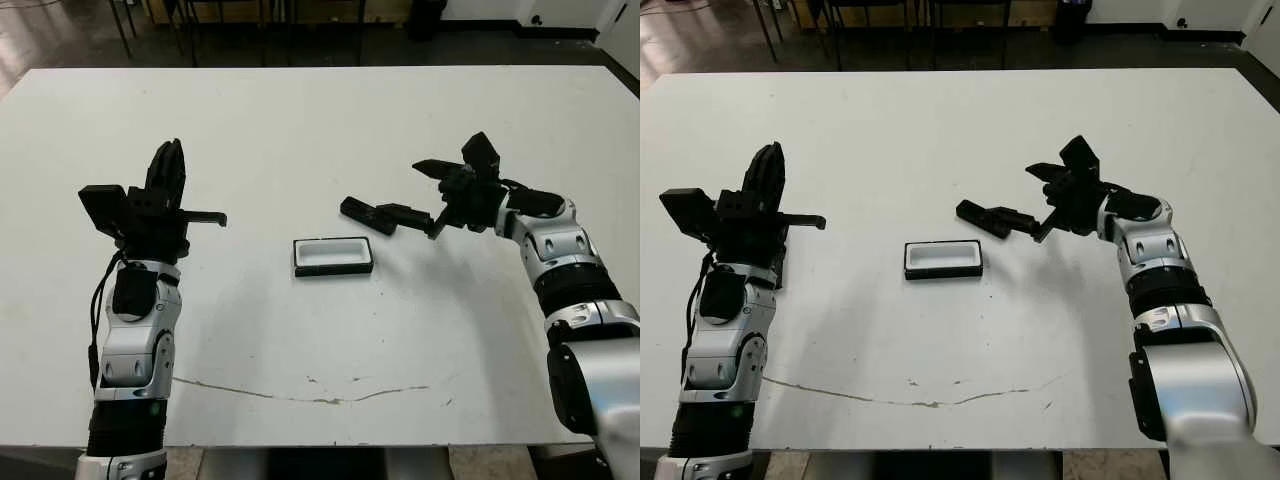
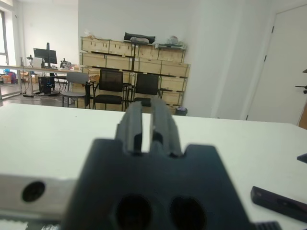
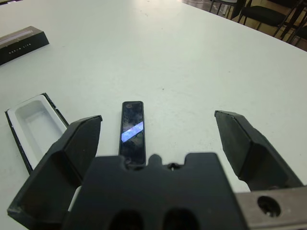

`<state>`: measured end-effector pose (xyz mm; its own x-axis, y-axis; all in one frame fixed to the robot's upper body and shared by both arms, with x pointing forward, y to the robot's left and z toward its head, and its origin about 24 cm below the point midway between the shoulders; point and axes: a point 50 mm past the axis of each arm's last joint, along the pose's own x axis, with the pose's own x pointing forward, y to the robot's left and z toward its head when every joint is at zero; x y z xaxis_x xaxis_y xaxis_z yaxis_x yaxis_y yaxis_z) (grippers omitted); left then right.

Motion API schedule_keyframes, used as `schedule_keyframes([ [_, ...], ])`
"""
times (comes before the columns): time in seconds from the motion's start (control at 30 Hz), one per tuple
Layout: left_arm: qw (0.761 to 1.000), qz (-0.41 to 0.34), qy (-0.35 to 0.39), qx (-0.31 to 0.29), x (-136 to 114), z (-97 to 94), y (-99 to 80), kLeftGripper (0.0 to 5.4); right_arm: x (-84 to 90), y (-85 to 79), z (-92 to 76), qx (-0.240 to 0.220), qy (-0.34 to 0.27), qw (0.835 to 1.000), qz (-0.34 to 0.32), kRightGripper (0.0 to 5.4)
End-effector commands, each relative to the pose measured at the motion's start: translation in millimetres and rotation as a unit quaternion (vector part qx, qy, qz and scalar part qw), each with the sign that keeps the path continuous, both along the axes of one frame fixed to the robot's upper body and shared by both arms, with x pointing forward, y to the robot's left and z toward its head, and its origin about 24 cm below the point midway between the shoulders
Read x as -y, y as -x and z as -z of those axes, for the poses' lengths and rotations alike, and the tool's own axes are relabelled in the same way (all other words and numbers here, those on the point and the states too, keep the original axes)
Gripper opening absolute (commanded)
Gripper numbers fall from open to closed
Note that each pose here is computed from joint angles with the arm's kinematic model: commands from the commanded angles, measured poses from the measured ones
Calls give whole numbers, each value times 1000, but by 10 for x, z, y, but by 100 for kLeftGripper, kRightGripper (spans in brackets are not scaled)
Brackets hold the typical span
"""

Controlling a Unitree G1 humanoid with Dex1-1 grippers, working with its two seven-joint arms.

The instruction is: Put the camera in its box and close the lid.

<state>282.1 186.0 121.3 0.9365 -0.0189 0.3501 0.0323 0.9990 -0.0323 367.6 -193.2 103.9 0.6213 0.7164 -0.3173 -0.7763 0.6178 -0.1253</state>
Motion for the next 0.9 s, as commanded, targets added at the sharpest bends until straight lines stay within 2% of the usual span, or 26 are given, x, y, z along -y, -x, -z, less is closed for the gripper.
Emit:
schedule_keyframes([
  [0.03, 1000, -2, -7, -17, -24, 69, 11, 0, -47, -12, 44, -13, 4, 1000, 2, 538],
  [0.43, 1000, -3, -4, -18, -16, 71, 8, 0, -132, -7, 94, -26, 15, 999, -14, 538],
  [0.9, 1000, -2, -1, -19, -6, 80, 25, 0, -151, 26, 209, -59, 33, 998, -4, 538],
])
